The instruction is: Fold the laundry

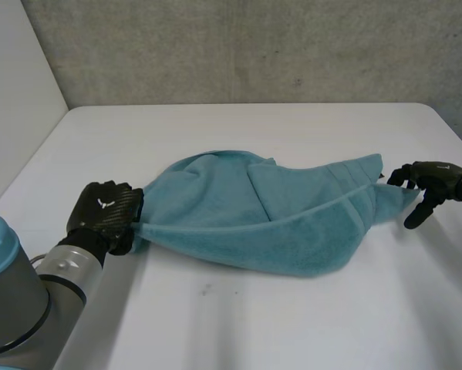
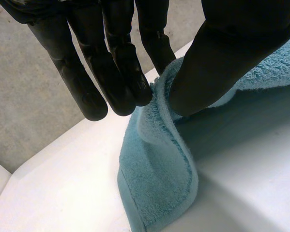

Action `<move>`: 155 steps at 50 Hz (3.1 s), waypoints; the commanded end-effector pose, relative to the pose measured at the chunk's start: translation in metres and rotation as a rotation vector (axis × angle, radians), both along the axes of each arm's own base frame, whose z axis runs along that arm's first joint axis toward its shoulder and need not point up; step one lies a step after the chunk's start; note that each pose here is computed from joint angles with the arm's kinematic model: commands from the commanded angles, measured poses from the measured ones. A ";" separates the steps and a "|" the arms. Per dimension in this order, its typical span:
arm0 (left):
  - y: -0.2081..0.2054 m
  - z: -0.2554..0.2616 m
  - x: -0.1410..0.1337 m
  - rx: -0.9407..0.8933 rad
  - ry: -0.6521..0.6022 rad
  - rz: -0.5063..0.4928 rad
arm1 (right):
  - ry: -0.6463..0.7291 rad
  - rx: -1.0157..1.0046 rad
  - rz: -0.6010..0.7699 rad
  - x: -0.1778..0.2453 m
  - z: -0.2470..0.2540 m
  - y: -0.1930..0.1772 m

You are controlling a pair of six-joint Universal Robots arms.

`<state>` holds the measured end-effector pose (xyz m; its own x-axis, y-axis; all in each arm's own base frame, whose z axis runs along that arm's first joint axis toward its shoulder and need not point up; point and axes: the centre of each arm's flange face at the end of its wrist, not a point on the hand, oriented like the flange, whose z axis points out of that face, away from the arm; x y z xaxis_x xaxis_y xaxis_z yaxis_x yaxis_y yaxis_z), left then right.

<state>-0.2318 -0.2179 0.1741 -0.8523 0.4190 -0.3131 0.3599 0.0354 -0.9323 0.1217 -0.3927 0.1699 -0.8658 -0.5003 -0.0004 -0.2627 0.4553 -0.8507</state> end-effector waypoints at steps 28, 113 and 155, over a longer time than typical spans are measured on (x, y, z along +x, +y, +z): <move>-0.013 -0.022 0.000 0.063 -0.027 0.018 | -0.147 -0.109 -0.074 0.023 -0.020 -0.020; -0.074 -0.070 0.012 0.168 -0.124 -0.081 | 0.016 -0.295 -0.248 -0.050 0.038 0.011; -0.091 -0.052 0.005 0.086 -0.095 -0.086 | 0.061 -0.274 -0.201 -0.040 0.026 0.016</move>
